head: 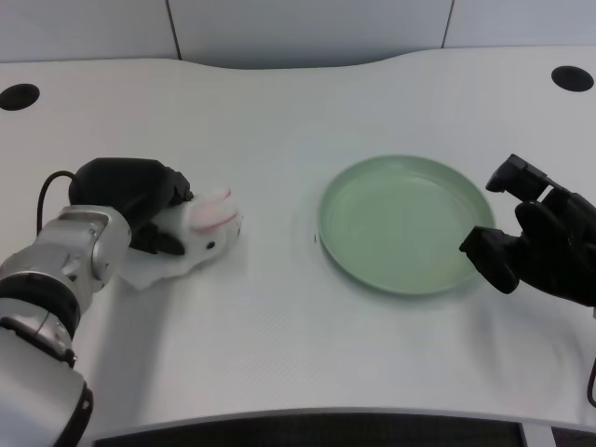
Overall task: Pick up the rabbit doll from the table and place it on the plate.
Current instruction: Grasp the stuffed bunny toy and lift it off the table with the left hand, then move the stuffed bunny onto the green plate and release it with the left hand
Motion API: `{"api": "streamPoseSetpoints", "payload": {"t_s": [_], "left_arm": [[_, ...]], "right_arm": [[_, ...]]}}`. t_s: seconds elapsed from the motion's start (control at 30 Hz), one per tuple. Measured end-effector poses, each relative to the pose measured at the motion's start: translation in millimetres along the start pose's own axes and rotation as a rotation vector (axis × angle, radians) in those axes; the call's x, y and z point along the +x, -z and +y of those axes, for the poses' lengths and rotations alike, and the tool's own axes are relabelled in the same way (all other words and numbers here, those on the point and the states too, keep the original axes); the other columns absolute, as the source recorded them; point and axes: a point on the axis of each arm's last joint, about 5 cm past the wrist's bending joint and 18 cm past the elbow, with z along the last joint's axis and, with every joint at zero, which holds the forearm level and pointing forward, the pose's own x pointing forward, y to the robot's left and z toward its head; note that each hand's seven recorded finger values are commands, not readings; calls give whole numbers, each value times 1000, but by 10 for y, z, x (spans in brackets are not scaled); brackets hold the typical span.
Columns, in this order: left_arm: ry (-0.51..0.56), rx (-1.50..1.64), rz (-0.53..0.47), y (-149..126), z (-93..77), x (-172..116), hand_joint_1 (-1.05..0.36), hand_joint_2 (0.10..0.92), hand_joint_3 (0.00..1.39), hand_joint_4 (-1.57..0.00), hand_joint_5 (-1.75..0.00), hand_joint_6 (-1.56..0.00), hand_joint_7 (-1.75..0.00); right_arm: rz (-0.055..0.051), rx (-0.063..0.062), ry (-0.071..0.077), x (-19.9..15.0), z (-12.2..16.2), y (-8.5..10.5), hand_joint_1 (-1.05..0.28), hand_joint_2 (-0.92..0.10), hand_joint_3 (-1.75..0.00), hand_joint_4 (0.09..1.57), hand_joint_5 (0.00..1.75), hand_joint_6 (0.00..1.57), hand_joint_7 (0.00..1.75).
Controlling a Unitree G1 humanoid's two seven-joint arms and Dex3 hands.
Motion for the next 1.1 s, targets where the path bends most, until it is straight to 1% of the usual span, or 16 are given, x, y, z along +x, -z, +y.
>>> {"api": "streamPoseSetpoints", "payload": {"t_s": [0.07,0.1,0.23,0.37,0.47,0.5,0.53,0.57,0.6,0.7,0.8,0.93,0.97,1.0,1.03,1.1], "left_arm": [[-3,10,-5,-4,-5,0,-559,921,223,-920,-773,-1135,-81],[-3,11,-6,-5,-5,0,-557,921,231,-935,-725,-1133,-73],[-20,8,-33,-26,63,26,-538,921,254,-981,-698,-1151,-72],[-100,6,-90,-101,350,121,-501,921,270,-986,-795,-1134,-47],[-169,10,-125,-160,569,178,-497,921,263,-1047,-698,-1176,-51],[-186,10,-137,-178,614,188,-497,921,257,-1053,-761,-1204,-72],[-198,11,-147,-194,652,197,-497,921,244,-992,-1022,-1233,-159],[-209,12,-159,-216,688,207,-499,921,238,-945,-1218,-1167,-394],[-218,12,-172,-244,720,218,-518,921,254,-916,-1359,-1010,-784],[-237,9,-211,-360,794,254,-535,921,281,-845,-1561,-821,-1237],[-243,-20,-268,-501,826,282,-526,921,255,-823,-1691,-748,-1462],[-246,-71,-354,-741,828,315,-542,921,262,-820,-1708,-725,-1511],[-243,-77,-367,-774,824,317,-543,921,264,-821,-1708,-725,-1513],[-239,-95,-377,-814,815,320,-559,921,289,-837,-1731,-680,-1651],[-232,-124,-389,-868,802,324,-566,921,299,-844,-1738,-664,-1697],[-216,-182,-429,-1023,763,330,-576,921,309,-855,-1745,-651,-1736]], "right_arm": [[0,0,0,0,0,0,-569,-920,-64,1014,1746,760,1746],[0,-1,0,0,0,0,-570,-920,-63,1014,1746,761,1746],[0,-1,0,0,0,0,-570,-920,-58,1017,1746,763,1746],[-2,-6,-3,10,4,4,-572,-921,-62,1019,1746,767,1746],[-1,-12,-4,13,6,3,-576,-915,-56,1020,1746,769,1746],[0,-13,-4,13,6,4,-572,-916,-58,1019,1746,766,1746],[-1,-13,-4,13,6,3,-561,-919,-63,1018,1746,759,1746],[-1,-12,-4,13,6,3,-555,-920,-67,1016,1746,754,1746],[-3,-12,-5,13,6,4,-548,-920,-68,1013,1746,747,1746],[-8,-8,-13,17,8,10,-545,-921,-80,1007,1746,740,1746],[-12,-6,-21,41,20,33,-559,-918,-90,1012,1746,751,1746],[-17,-11,-30,70,34,55,-558,-921,-87,1012,1746,749,1746],[-18,-12,-31,75,37,59,-557,-921,-88,1012,1746,748,1746],[-18,-12,-31,75,37,60,-559,-921,-83,1018,1746,763,1746],[-19,-12,-32,75,37,59,-560,-921,-82,1021,1746,768,1746],[-19,-14,-35,81,39,61,-563,-921,-82,1023,1746,772,1746]]}}
